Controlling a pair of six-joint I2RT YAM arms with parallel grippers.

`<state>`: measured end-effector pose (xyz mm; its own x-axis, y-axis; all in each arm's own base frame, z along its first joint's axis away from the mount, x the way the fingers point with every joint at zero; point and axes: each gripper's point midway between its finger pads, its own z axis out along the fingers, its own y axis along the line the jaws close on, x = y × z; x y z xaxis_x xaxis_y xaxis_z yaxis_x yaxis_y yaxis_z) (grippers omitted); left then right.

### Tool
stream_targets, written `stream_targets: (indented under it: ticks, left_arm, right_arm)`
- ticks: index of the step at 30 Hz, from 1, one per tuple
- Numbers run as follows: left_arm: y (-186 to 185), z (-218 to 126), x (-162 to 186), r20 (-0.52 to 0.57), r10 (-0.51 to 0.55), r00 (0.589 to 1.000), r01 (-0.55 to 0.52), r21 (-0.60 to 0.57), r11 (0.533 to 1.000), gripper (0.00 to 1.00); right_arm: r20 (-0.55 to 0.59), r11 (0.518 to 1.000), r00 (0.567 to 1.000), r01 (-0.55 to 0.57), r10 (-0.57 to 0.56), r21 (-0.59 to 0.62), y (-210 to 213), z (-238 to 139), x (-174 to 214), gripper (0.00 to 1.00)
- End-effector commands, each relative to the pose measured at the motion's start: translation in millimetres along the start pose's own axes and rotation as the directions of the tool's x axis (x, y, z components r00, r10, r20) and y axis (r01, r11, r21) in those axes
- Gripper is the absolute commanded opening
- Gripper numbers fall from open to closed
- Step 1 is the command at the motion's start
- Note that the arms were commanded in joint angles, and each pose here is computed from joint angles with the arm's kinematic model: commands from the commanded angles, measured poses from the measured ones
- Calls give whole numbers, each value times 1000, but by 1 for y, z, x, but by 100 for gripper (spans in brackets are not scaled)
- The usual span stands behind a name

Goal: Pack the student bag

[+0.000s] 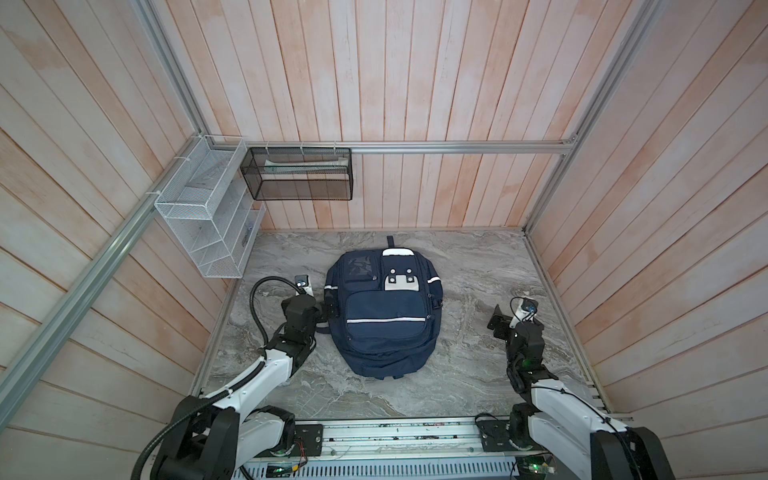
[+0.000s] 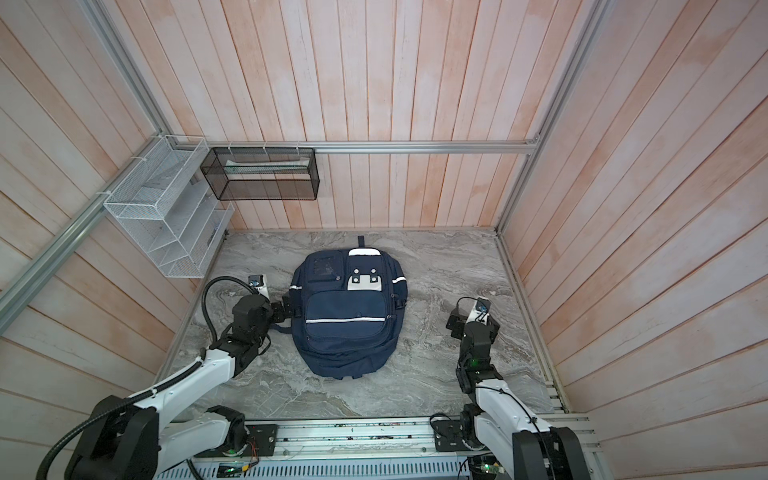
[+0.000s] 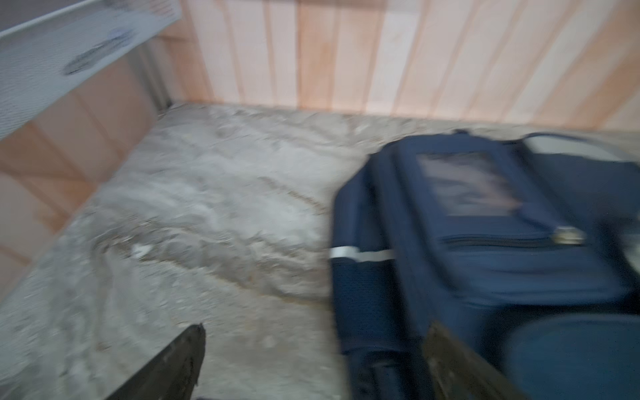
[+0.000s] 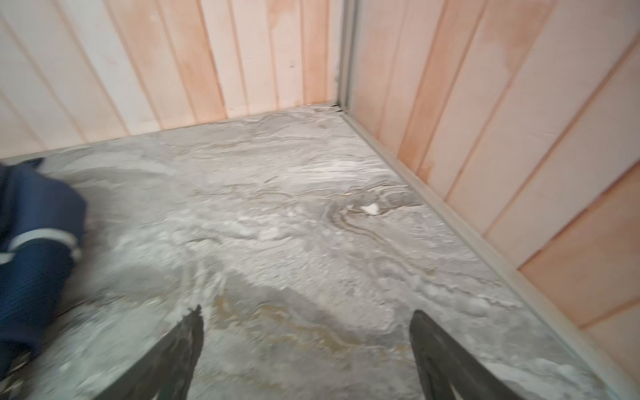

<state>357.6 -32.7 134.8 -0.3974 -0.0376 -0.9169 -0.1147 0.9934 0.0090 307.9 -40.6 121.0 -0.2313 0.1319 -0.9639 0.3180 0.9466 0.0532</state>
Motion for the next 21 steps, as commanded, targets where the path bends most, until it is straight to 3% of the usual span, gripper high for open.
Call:
stream_targets:
  ticks: [1,4,7,10,12,14,16,19,21]
  left_arm:
    - [20,6,-30,214,53,975,-39,-72,997,100]
    - [21,21,-22,244,62,968,-57,-28,998,100]
    - [17,33,-21,251,105,962,-112,12,994,100]
    - [44,40,-15,242,-19,970,15,17,1000,100]
    - [49,40,-13,240,-60,969,47,58,997,100]
    - [36,39,-7,243,-23,970,-8,127,992,100]
    - [31,35,-8,275,-17,961,-25,147,989,100]
    - [31,37,-6,257,-13,966,-26,148,989,100]
    - [27,35,-6,262,2,965,-46,160,986,100]
  right_arm:
    - [156,999,987,-49,46,17,-11,10,-40,95]
    - [201,999,979,-44,43,4,-11,15,-39,95]
    - [195,996,981,23,-6,-87,10,28,-42,97]
    - [157,981,987,64,-35,-183,31,44,-28,97]
    - [208,967,977,90,-40,-237,43,50,-26,98]
    - [73,970,995,87,-72,-227,42,61,-12,98]
    - [172,971,984,78,-39,-227,40,53,-23,98]
    - [104,970,992,88,-66,-226,41,59,-15,98]
    - [122,971,991,79,-52,-224,40,57,-18,98]
